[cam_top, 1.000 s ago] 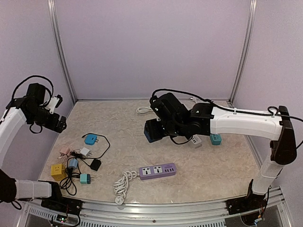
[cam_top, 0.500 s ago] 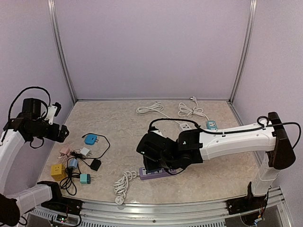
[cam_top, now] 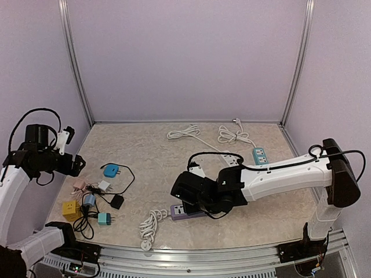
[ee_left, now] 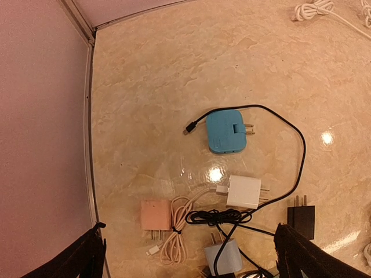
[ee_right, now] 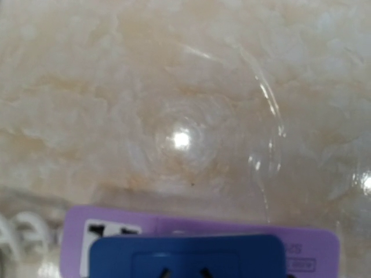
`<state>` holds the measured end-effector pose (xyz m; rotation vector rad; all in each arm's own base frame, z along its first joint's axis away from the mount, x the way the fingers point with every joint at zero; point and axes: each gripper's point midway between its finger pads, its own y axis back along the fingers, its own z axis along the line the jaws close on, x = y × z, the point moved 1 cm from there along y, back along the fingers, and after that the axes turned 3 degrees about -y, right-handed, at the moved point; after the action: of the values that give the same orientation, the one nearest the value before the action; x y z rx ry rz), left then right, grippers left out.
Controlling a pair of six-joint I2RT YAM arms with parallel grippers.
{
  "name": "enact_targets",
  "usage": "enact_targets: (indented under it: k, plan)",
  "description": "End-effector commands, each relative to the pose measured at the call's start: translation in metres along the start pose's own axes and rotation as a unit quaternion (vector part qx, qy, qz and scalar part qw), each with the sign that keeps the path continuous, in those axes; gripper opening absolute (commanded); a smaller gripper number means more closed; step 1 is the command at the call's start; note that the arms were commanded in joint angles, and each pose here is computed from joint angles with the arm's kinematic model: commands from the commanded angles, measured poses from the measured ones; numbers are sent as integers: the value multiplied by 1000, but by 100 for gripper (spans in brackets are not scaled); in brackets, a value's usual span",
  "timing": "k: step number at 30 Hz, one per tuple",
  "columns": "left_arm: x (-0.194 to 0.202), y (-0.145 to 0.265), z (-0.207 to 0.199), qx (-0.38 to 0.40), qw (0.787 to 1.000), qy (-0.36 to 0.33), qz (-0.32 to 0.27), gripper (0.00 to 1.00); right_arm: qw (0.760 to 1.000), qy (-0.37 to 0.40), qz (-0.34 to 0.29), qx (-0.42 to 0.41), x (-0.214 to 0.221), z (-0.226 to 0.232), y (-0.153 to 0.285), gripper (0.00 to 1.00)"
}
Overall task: Insert the plug
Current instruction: Insert the plug into the socket.
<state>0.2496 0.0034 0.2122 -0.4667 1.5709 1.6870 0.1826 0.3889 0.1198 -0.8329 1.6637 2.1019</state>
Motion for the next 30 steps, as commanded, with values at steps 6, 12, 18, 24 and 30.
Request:
enact_targets:
  k: [6, 12, 18, 24, 30]
  plan:
    - [-4, 0, -2, 8, 1000, -8, -16, 99, 1000, -1, -6, 9, 3, -6, -13, 0]
    - [-5, 0, -3, 12, 1000, -10, -19, 99, 1000, 11, -10, 15, 5, -12, -19, 0]
    - [-6, 0, -5, 16, 1000, -10, -22, 99, 998, 46, -4, 30, -4, -17, -16, 0]
    - [-6, 1, -5, 15, 999, -12, -27, 99, 998, 44, 32, 23, 11, -20, -16, 0]
    - [-5, 2, -5, 13, 999, -13, -27, 99, 995, 67, 57, 49, 35, -32, -37, 0]
